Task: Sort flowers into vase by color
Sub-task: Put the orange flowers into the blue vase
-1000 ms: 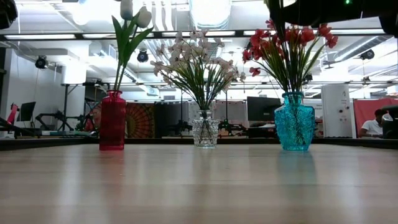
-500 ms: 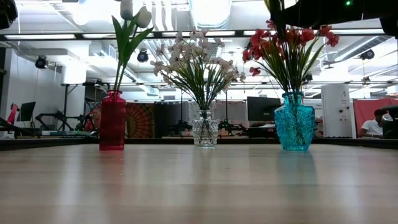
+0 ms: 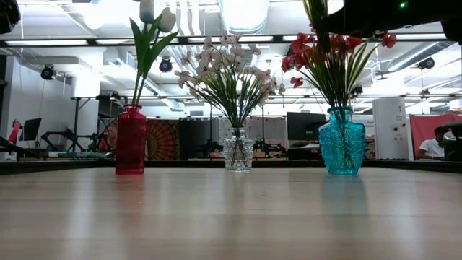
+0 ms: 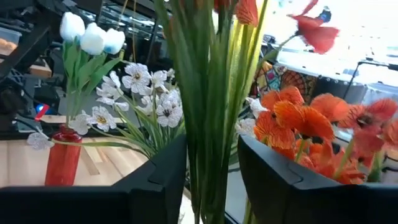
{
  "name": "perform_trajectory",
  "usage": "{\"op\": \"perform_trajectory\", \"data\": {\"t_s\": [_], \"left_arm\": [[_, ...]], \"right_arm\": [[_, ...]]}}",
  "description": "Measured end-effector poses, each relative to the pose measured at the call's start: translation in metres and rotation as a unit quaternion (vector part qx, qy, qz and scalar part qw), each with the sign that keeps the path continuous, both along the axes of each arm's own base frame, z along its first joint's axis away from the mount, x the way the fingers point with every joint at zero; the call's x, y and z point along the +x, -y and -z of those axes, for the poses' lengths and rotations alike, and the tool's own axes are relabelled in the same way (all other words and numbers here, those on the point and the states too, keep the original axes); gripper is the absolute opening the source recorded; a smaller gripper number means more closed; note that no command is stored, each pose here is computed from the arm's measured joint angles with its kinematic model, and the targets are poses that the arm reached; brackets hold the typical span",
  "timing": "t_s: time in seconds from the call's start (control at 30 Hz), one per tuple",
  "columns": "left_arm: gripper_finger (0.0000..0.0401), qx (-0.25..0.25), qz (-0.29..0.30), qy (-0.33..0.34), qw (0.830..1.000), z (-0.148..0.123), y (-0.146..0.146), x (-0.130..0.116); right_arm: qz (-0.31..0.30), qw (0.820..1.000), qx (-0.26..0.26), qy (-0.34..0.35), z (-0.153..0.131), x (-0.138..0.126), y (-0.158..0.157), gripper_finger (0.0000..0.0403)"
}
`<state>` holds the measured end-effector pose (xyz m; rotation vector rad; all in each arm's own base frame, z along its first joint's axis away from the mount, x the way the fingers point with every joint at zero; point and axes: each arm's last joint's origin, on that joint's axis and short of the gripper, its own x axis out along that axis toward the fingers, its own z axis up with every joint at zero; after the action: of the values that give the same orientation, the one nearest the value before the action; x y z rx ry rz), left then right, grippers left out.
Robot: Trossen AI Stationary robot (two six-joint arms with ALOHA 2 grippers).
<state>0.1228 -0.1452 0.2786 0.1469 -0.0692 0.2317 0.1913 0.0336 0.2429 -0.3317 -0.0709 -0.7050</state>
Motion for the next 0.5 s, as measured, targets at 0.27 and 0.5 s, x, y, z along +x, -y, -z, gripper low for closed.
{"op": "perform_trajectory", "data": {"t_s": [0.27, 0.5], "left_arm": [[0.0105, 0.000, -0.001, 0.000, 1.000, 0.0000, 0.0000, 0.0000], [0.0105, 0.000, -0.001, 0.000, 1.000, 0.0000, -0.0001, 0.0000]], "right_arm": [[0.016, 1.000, 0.022, -0.009, 0.0050, 0.0005, 0.0004, 0.0178], [0.035, 0.999, 0.028, -0.014, 0.0053, -0.0018, -0.0042, 0.0201]]}}
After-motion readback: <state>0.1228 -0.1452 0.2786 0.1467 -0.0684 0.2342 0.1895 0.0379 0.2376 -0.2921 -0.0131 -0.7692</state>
